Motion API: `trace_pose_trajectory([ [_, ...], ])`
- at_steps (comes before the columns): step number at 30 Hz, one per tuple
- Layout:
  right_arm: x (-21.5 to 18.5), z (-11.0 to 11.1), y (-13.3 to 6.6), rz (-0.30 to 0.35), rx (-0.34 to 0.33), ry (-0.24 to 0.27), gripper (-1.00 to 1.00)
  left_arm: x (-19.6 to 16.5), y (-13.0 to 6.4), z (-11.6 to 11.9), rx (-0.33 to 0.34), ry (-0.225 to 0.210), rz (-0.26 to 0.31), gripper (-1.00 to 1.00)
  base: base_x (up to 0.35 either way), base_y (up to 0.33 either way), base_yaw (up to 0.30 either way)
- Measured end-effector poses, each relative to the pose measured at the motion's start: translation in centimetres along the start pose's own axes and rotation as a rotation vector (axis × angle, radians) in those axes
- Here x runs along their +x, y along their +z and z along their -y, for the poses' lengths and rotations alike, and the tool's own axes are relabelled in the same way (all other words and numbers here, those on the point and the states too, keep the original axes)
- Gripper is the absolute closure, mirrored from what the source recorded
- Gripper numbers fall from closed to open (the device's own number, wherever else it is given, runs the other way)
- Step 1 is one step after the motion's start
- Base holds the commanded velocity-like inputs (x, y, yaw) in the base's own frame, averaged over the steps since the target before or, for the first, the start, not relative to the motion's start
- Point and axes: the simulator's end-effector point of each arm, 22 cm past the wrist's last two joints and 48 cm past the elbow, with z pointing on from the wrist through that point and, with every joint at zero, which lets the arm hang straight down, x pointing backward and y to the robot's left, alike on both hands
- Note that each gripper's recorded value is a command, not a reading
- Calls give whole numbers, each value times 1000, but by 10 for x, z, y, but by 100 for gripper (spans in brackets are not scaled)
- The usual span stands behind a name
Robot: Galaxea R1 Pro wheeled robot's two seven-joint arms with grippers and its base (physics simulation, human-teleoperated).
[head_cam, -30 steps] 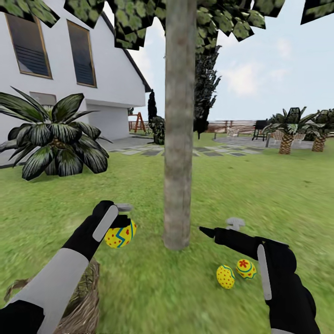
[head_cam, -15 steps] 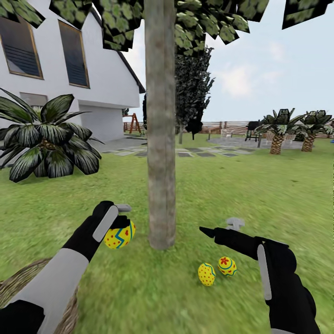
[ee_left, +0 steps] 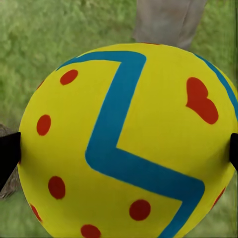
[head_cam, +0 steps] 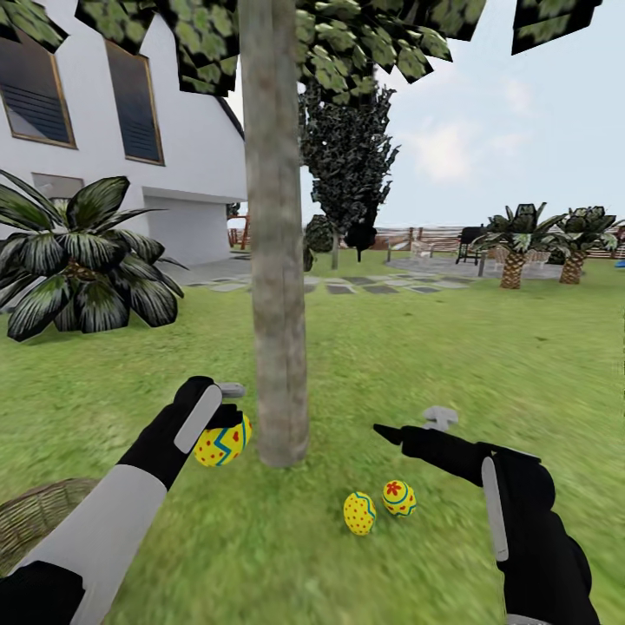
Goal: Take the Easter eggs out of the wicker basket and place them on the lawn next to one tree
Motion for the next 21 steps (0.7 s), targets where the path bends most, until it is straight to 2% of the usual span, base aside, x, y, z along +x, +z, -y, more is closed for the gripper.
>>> trace_pose_trajectory([
  [11,0,0,0,1,-2,0,-100,2,1,-1,-5,0,-7,100,0,-314,8],
  [21,0,-1,0,1,-2,0,-100,3,2,-1,-7,0,-9,100,0,-315,226],
])
